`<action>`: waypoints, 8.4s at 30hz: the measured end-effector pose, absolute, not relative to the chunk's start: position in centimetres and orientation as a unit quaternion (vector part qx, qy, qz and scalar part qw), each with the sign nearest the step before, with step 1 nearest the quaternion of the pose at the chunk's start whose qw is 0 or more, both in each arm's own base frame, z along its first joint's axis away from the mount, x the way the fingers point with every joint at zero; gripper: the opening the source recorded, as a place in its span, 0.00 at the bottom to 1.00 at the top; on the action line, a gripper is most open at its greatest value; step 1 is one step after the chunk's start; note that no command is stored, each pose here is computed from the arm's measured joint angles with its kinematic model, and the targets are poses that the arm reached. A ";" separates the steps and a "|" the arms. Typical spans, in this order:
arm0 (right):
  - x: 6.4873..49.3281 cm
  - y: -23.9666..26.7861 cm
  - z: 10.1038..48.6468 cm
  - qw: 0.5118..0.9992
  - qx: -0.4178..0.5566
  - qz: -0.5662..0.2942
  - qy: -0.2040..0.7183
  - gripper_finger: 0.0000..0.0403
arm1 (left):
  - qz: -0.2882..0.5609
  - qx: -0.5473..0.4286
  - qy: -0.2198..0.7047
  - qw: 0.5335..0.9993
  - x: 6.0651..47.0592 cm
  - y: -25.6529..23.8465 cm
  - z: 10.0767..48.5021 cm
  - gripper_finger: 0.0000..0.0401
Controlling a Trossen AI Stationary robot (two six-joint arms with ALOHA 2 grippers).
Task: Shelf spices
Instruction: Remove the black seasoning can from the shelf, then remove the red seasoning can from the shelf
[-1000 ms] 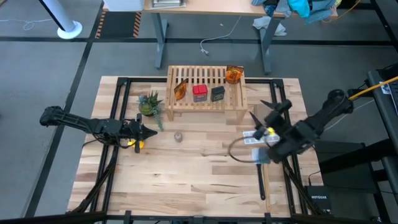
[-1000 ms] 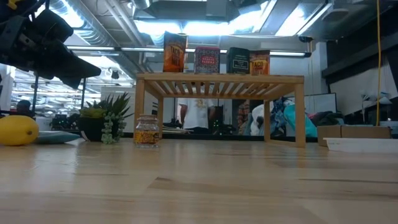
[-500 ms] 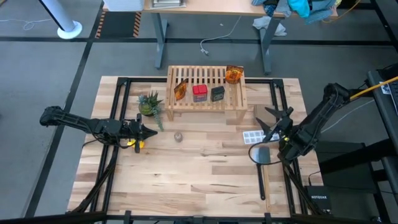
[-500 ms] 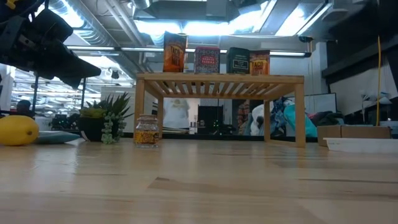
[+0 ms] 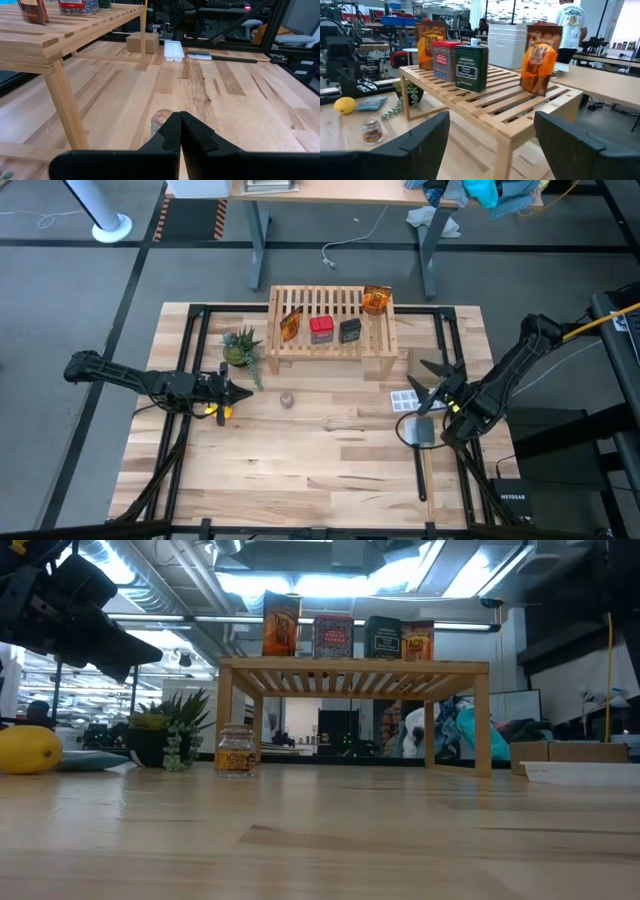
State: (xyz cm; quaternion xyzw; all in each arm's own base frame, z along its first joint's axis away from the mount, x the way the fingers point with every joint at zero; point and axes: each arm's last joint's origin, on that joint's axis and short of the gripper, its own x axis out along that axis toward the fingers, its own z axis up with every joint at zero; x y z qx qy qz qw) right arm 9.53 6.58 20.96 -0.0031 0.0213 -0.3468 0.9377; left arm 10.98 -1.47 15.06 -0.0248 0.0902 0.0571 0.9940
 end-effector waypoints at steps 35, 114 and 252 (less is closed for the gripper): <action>23.7 8.6 25.7 0.979 -0.162 -0.089 0.087 0.74 | 0.054 0.017 0.092 0.994 11.0 -1.5 15.1 0.00; 24.5 -12.3 22.7 0.984 -0.041 -0.107 0.137 0.45 | 0.058 -0.027 0.090 0.994 11.0 -1.5 15.1 0.00; 29.7 2.0 26.5 0.971 -0.063 -0.134 0.186 0.84 | 0.053 0.022 -0.015 0.998 11.2 -1.5 17.2 0.00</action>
